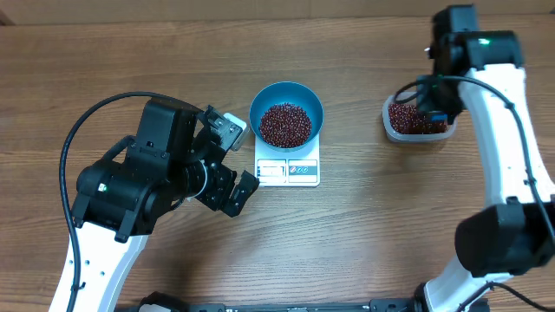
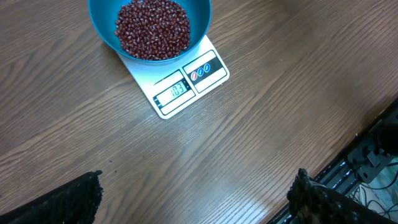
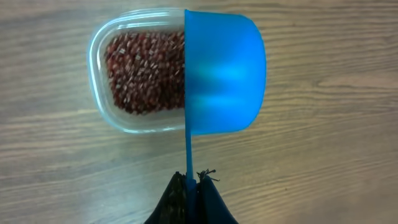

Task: Scoop item into bowl and weigh 150g on scale
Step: 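Carry the empty scoop right back over the bean tub, then lower the scoop into the red beans with the right gripper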

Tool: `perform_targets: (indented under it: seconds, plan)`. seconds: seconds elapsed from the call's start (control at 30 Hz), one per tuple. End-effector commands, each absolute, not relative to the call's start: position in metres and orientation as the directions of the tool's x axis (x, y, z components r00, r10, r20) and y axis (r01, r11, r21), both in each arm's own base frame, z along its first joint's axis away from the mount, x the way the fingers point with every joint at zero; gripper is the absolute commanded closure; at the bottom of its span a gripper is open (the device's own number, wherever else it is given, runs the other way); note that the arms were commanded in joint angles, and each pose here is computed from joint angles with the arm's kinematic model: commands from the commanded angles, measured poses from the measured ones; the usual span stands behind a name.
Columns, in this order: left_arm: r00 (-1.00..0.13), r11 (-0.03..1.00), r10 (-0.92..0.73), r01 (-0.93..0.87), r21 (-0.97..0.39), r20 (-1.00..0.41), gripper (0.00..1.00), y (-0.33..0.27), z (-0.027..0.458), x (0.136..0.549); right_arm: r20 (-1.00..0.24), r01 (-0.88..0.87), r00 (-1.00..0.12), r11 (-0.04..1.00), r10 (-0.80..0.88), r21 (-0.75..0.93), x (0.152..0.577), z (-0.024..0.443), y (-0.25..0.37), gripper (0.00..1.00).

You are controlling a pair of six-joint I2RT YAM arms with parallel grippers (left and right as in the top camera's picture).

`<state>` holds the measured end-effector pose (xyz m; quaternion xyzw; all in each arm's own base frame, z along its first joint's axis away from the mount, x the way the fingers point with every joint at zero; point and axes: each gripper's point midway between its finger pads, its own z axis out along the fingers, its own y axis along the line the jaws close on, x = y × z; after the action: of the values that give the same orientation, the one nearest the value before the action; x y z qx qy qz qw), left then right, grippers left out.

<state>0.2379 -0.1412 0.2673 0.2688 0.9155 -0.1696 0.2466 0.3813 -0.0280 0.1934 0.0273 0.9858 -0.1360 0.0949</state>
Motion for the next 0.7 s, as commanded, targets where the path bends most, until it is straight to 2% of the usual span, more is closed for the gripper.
perform_targets:
  seconds: [0.0, 0.27, 0.47, 0.67]
  plan:
    - [-0.719, 0.788, 0.431, 0.594, -0.161, -0.545, 0.00, -0.142, 0.267, 0.239, -0.192, 0.113, -0.980, 0.942, 0.053, -0.317, 0.381, 0.191, -0.034, 0.96]
    - [-0.719, 0.788, 0.431, 0.594, -0.161, -0.545, 0.00, -0.142, 0.267, 0.239, -0.123, 0.076, -0.992, 0.941, 0.037, -0.329, 0.371, 0.145, -0.030, 0.96]
    - [-0.719, 0.788, 0.431, 0.594, -0.161, -0.545, 0.00, -0.142, 0.267, 0.239, -0.125, 0.023, -0.992, 0.951, -0.016, -0.309, 0.375, 0.125, -0.016, 0.96]
    - [-0.719, 0.788, 0.431, 0.594, -0.161, -0.545, 0.00, -0.142, 0.267, 0.239, -0.157, -0.029, -0.986, 0.977, -0.063, -0.210, 0.385, 0.122, 0.010, 0.96]
